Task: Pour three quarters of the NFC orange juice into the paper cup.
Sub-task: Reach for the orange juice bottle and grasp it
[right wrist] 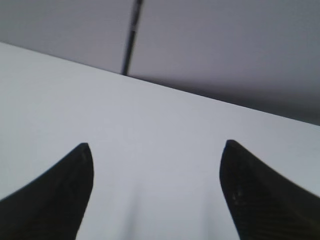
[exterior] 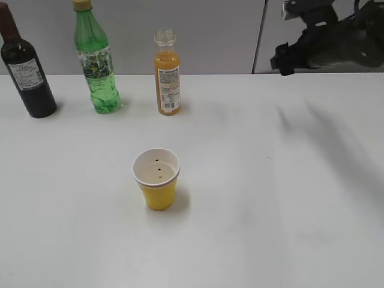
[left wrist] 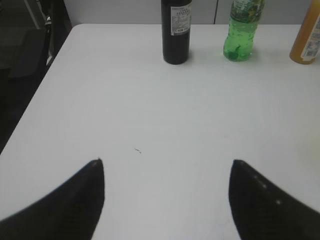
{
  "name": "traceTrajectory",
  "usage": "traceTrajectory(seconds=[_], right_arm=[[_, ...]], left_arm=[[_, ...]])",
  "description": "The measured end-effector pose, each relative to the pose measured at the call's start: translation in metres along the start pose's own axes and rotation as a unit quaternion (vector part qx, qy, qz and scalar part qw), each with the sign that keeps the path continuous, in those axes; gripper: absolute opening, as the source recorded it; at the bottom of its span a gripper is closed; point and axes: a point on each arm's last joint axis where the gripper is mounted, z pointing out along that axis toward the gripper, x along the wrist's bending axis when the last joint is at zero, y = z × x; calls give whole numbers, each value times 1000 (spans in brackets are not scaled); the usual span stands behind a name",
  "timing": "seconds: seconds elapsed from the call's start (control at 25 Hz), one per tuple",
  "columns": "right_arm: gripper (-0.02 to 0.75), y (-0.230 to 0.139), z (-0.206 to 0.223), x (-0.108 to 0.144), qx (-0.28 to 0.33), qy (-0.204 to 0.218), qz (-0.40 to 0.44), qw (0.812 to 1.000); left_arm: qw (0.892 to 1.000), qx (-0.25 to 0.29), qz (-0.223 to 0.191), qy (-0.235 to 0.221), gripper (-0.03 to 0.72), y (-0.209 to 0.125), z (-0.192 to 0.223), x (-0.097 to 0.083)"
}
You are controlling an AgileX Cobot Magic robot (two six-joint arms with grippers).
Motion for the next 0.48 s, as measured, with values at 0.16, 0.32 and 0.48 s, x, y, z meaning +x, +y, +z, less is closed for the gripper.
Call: traceTrajectory(seconds=[0.16, 0.32, 0.48], right_arm=[[594, 32, -10, -22, 32, -88, 34, 995], [594, 58, -23, -40, 44, -132, 58, 989], [594, 77, -36, -52, 67, -112, 95, 987]], left_arm=[[1000, 0, 0, 0, 589, 0, 0, 0], [1000, 0, 0, 0, 589, 0, 0, 0], [1000, 0, 0, 0, 589, 0, 0, 0]])
